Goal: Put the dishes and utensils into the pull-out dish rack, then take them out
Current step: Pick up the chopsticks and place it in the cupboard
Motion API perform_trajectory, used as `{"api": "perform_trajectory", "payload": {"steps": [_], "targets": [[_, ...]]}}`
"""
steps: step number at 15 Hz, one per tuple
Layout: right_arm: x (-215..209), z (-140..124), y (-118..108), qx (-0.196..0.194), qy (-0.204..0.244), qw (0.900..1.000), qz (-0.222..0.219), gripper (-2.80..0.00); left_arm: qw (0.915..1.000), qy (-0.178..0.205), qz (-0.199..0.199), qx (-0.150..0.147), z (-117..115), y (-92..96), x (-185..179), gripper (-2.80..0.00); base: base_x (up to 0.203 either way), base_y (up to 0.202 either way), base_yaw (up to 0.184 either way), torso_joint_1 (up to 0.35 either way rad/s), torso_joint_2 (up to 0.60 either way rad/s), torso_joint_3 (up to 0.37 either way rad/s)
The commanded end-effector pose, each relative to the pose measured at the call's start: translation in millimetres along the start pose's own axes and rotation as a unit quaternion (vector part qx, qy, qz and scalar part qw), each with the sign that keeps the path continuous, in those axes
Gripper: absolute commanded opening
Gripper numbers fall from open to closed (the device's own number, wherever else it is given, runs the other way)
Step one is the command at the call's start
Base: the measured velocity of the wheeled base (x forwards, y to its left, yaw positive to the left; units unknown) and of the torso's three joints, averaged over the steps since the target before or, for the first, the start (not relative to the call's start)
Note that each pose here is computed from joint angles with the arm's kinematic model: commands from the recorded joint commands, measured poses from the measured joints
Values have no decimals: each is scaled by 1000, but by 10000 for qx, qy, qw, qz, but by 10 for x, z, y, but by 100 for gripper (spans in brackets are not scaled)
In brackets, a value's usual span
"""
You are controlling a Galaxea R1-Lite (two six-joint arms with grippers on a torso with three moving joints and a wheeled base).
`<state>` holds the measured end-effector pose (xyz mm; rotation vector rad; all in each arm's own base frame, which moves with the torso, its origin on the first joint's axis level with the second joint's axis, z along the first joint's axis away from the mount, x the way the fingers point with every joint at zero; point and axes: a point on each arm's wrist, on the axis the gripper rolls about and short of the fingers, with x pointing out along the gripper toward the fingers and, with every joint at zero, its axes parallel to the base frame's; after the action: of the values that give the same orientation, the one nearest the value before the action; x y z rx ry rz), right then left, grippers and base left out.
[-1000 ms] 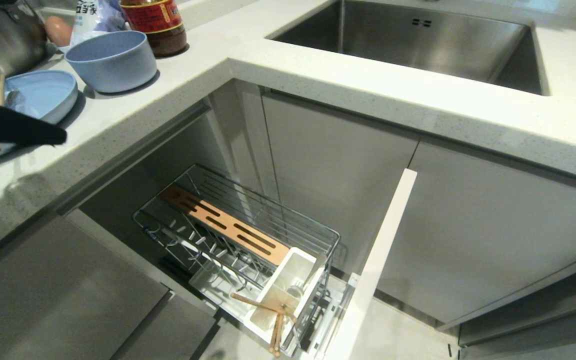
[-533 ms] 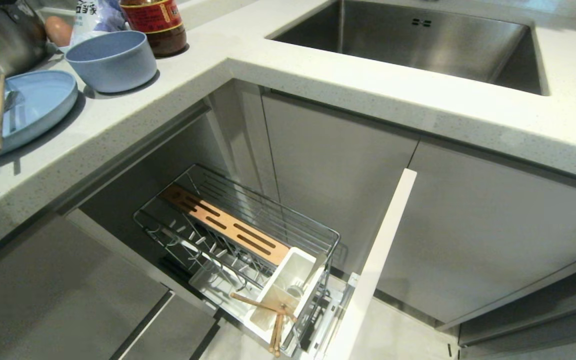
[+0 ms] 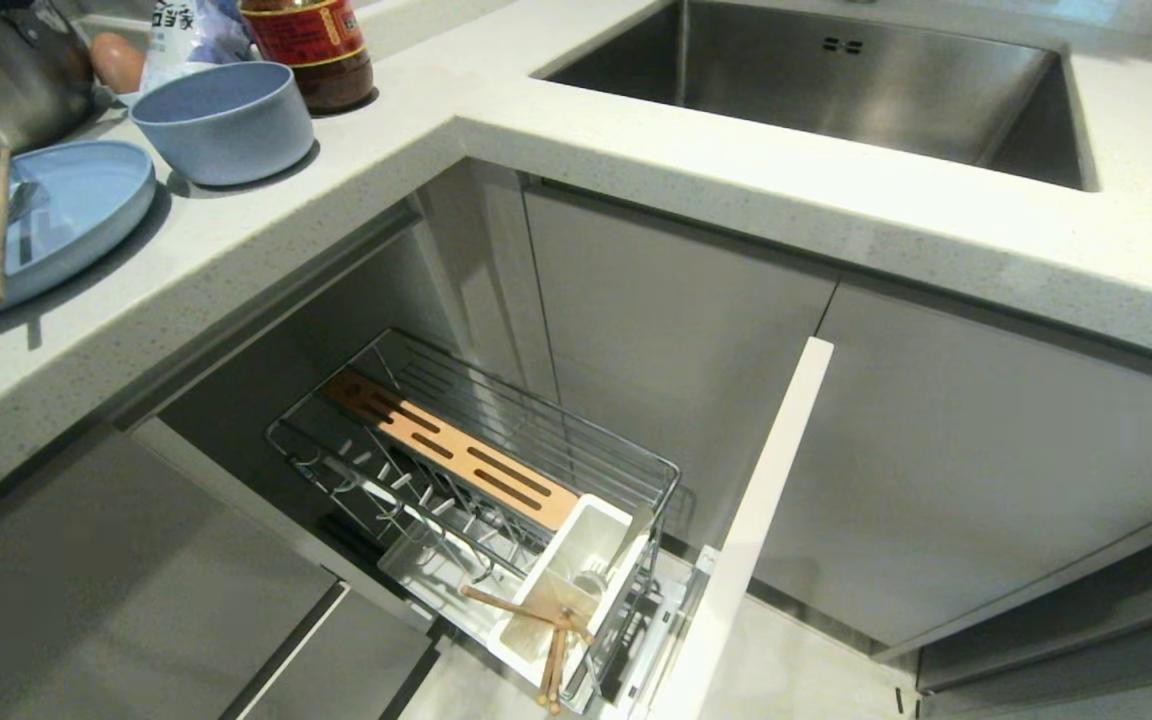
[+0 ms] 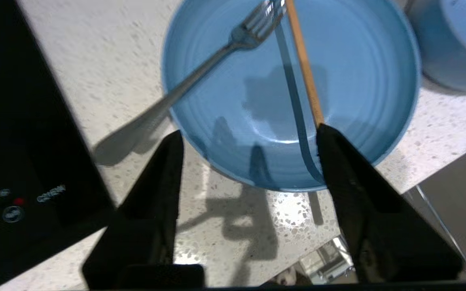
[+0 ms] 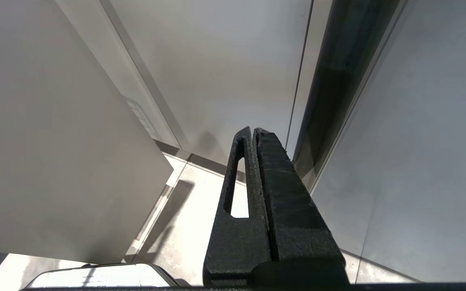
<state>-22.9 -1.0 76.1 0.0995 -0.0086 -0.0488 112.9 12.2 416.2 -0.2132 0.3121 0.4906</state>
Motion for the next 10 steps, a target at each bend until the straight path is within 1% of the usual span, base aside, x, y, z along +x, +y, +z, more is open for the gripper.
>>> {"api": "perform_trajectory", "payload": {"steps": [1,4,7,10], "targets": [[-3,-1,0,3,-23,10000,3,-280,9991,397,79,114,-33,-96,239,0,0,0,0,0,0,0],[-3,-1,0,3,-23,10000,3,-280,9969,748,-170,188,-63,-185,416,0,0,0,0,0,0,0],[-3,-1,0,3,-23,10000,3,-280,9956,891,-190,229,-79,-228,515,0,0,0,0,0,0,0],[-3,-1,0,3,-23,10000,3,-280,9951,960,-186,175,-87,-254,574,0,0,0,0,0,0,0]]}}
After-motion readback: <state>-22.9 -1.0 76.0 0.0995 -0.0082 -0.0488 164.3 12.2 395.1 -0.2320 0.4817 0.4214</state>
